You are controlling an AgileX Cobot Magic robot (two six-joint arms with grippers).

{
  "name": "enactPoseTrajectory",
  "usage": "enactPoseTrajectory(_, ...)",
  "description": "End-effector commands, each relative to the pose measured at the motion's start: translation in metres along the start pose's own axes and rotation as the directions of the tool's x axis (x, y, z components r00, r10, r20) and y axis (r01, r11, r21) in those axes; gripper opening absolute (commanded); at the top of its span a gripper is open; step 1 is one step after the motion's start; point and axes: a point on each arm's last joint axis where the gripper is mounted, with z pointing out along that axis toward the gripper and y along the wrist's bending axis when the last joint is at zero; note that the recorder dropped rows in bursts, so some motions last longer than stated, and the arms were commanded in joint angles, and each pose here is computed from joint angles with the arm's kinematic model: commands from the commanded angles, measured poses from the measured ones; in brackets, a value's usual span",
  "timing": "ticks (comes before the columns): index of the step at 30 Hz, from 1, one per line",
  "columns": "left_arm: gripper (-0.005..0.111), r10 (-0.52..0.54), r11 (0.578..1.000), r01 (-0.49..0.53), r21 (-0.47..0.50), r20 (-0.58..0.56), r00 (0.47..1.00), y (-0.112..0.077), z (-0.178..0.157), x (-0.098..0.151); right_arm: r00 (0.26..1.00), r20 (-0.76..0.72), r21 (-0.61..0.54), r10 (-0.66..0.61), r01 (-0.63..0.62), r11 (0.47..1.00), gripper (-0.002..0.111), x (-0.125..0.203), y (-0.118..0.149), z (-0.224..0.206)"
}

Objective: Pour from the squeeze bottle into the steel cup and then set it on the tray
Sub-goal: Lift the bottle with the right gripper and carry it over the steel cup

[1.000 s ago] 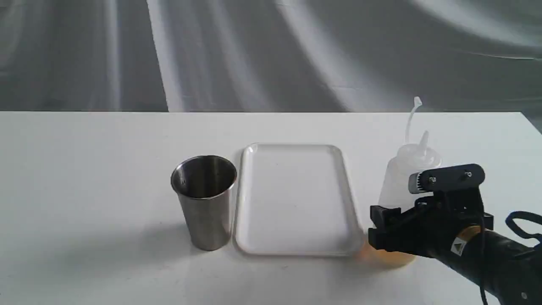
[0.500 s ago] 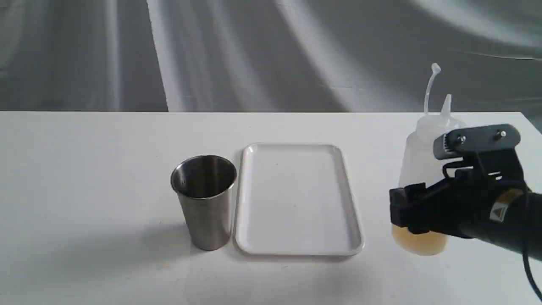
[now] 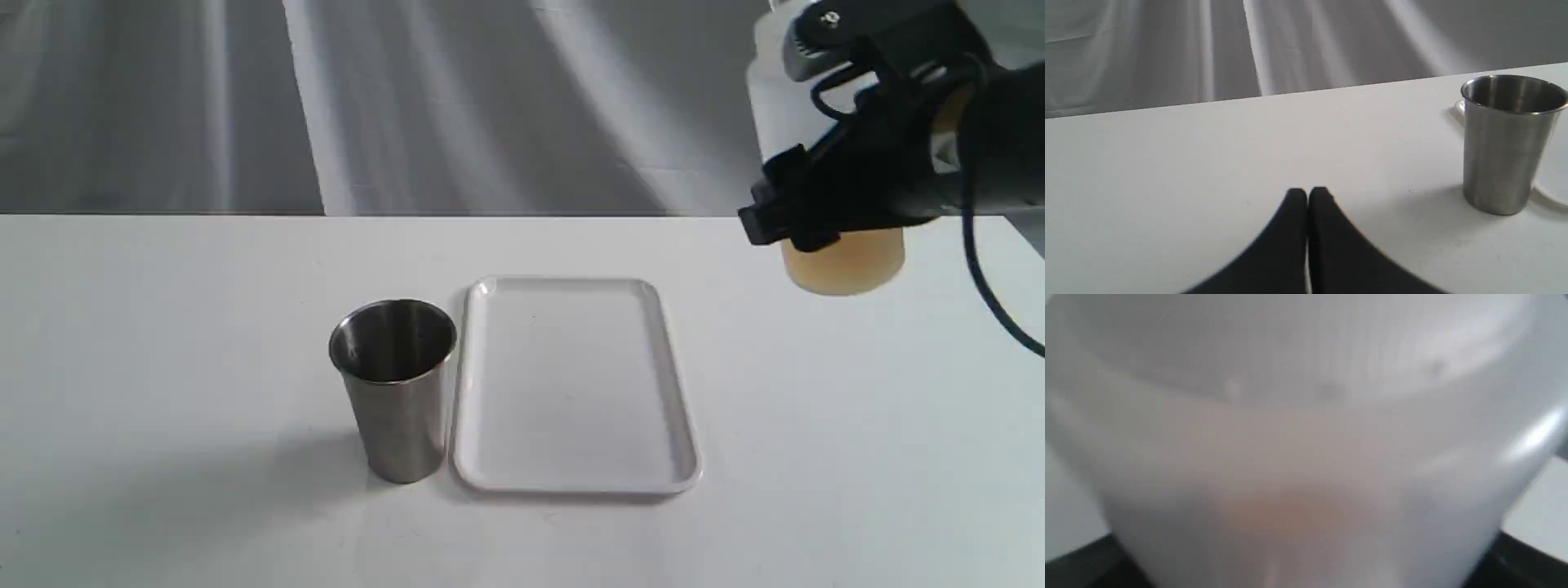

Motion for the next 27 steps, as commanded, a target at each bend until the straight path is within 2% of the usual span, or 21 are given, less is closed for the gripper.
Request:
enactPoseTrajectory(1,0.0,-0.003,1.0,0.002,0.006,0.005,1.0,0.0,0.0,0.001,0.993,-0.004,0.032,-0.115,0.115,0.993,0.014,-0.02,0.012,0.005)
enactPoseTrajectory(7,0.0,-0.004,1.0,0.004,0.006,0.005,1.0,0.0,0.0,0.001,0.951,-0.027,0.027,-0.308,0.309,0.951,0.014,-0.039,0.059,0.023)
enactPoseTrajectory(12,0.0,-0.004,1.0,0.004,0.006,0.005,1.0,0.0,0.0,0.001,0.868,-0.062,0.05,-0.492,0.495,0.867,0.014,-0.039,0.095,0.039)
enactPoseTrajectory(15,0.0,-0.001,1.0,0.001,0.006,0.005,1.0,0.0,0.0,0.001,0.829,-0.082,0.064,-0.553,0.558,0.827,0.014,-0.036,0.105,0.047)
enactPoseTrajectory(27,0.0,-0.001,1.0,0.001,0.006,0.005,1.0,0.0,0.0,0.001,0.835,-0.04,0.048,-0.549,0.55,0.834,0.014,-0.037,0.109,0.049)
